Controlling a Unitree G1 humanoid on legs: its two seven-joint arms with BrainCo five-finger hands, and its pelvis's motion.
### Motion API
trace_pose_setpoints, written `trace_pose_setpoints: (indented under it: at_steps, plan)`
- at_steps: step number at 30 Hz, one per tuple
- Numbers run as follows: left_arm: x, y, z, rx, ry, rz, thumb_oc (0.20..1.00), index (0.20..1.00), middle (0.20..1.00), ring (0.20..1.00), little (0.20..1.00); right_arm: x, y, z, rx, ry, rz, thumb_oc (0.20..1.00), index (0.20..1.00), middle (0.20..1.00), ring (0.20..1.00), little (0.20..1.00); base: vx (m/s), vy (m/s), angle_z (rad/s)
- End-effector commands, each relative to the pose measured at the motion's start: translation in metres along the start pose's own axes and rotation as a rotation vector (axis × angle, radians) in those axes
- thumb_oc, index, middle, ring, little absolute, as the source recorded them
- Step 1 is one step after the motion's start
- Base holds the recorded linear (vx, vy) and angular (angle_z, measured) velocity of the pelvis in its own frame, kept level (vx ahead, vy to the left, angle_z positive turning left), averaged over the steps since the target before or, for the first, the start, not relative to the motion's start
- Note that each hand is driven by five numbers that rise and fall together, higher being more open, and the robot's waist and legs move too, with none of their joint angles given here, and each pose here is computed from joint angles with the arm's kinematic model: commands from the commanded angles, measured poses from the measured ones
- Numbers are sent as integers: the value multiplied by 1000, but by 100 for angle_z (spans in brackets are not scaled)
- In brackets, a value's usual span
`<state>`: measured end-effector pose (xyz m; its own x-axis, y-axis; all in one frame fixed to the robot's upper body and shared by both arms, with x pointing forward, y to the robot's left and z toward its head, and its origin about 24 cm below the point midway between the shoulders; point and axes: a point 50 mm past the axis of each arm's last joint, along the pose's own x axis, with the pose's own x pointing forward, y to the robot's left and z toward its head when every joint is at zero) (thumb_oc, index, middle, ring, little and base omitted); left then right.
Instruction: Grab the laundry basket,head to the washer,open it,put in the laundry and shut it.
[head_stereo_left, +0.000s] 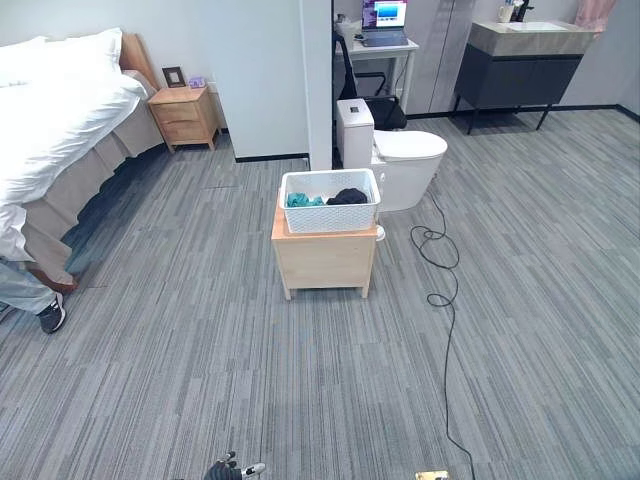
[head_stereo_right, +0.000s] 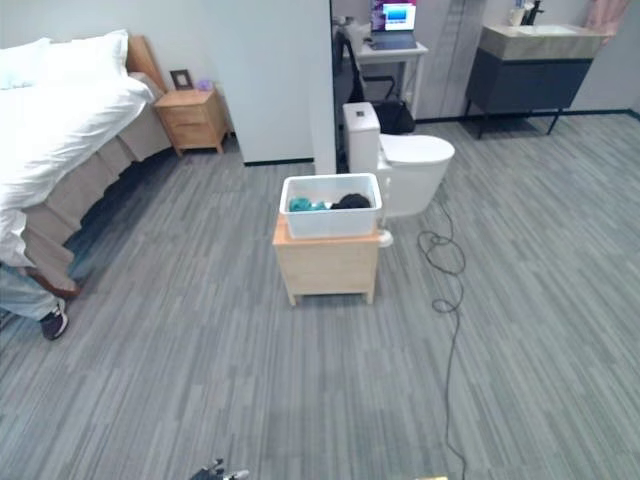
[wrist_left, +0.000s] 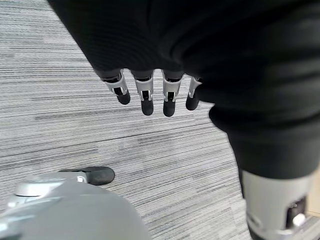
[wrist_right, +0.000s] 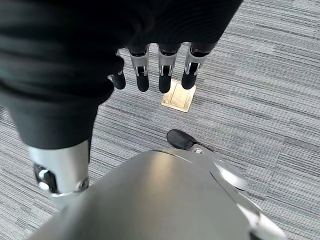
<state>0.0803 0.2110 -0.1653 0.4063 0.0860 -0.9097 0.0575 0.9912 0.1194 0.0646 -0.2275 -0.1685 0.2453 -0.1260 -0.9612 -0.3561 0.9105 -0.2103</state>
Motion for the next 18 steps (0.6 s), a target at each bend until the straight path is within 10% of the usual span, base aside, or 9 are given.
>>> trace_pose_setpoints:
  at_steps: [1, 18]
  plan:
    - [3, 7, 10, 46, -13, 21, 1000, 1000, 1000, 1000, 1000, -1, -6, -8, -46, 40, -9, 1000, 1000, 1000, 1000, 1000, 0, 0, 0]
    - [4, -1, 11, 25, -14, 2, 1000, 1000, 1000, 1000, 1000, -4, -7, -30, -51, 118, -19, 1000, 1000, 1000, 1000, 1000, -2, 2, 1]
